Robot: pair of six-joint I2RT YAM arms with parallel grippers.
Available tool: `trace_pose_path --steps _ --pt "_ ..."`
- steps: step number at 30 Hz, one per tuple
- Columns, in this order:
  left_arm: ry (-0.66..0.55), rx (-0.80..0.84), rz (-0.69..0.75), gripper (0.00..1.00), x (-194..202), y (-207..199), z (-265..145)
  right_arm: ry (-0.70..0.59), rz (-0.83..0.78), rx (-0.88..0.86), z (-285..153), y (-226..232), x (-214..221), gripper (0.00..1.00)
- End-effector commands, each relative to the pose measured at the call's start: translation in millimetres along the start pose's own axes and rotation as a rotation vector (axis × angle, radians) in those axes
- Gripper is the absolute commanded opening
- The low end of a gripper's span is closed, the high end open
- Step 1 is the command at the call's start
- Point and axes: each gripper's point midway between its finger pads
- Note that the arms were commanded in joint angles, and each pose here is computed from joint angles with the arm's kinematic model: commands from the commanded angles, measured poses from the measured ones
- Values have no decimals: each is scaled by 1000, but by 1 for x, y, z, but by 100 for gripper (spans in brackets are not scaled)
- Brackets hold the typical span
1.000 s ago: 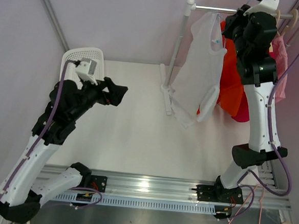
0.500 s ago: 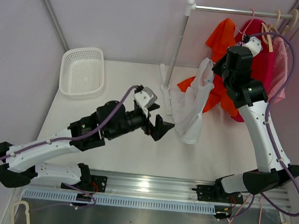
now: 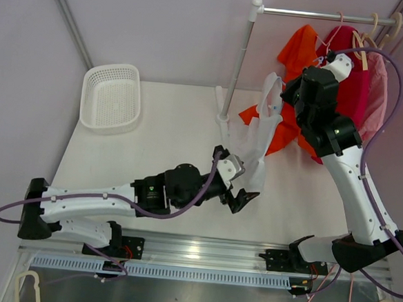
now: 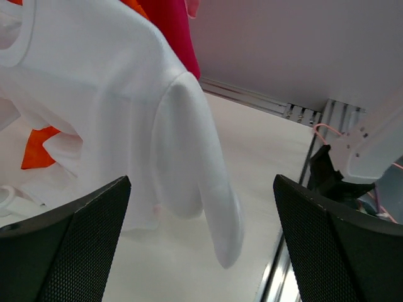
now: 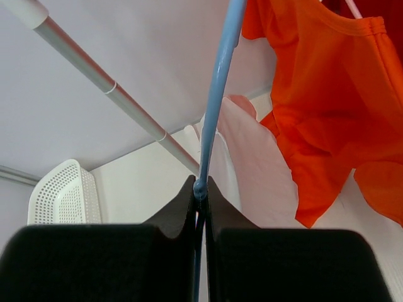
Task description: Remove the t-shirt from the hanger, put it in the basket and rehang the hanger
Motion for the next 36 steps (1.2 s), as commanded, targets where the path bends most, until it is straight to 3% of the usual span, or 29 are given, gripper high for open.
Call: trace_pose_path --steps 1,5,6,9,12,13,14,15,17,18,20,23,25,27,28,30,31,33,34,36 --pt "-81 -107 43 100 -31 18 21 -50 60 -40 -3 18 -10 0" --pt "-55 -160 88 99 -31 25 39 -30 56 -51 -3 27 -2 0" --pt "-59 -148 92 94 -32 23 41 -26 50 -43 -3 26 0 0" --pt "-36 -124 85 1 -32 18 41 -1 19 -25 4 26 11 0" --pt "-104 -114 128 1 -41 7 21 67 -101 74 19 17 23 0" --pt "-132 -117 156 1 -40 4 6 34 -65 37 11 39 -8 0" --pt "-194 -128 202 1 -54 -7 -5 59 -89 62 16 37 -8 0" --pt "-177 -109 237 0 -38 -18 -11 155 -170 180 42 10 20 0" --pt "-203 -71 284 1 -46 -38 -25 236 -150 114 41 22 16 0" --pt "-190 -58 309 1 -38 -47 -30 269 -131 144 61 8 19 0" --pt "-244 -4 321 1 -48 -78 -47 347 -60 43 68 17 19 0" --pt "-260 62 341 1 -36 -117 -63 399 15 29 79 -2 16 0" --pt "-199 32 358 1 -16 -120 -56 413 -3 28 70 -2 18 0" --pt "-126 -89 308 1 -2 -87 -37 464 -43 -20 47 10 29 0" --pt "-148 -110 228 1 -18 -84 -35 471 -68 -40 37 15 32 0" --pt "8 -164 178 1 13 -46 -18 463 -119 -116 18 32 34 0" --pt "118 -206 48 1 33 -15 -10 502 -171 -147 7 36 54 0" --pt "172 -280 -122 1 25 24 -5 390 -175 -234 -23 52 27 0" --pt "296 -365 -232 1 58 57 -7 395 -188 -222 -28 45 34 0" --pt "329 -363 -352 1 57 80 -4 334 -185 -260 -52 49 16 0"
Point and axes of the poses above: each gripper's point midway between its finger pads, its own z axis out along the fingers, its own y axis along the line the jaws close on, x = y × z, and after that the axes turned 14 degrees about z, right-handed
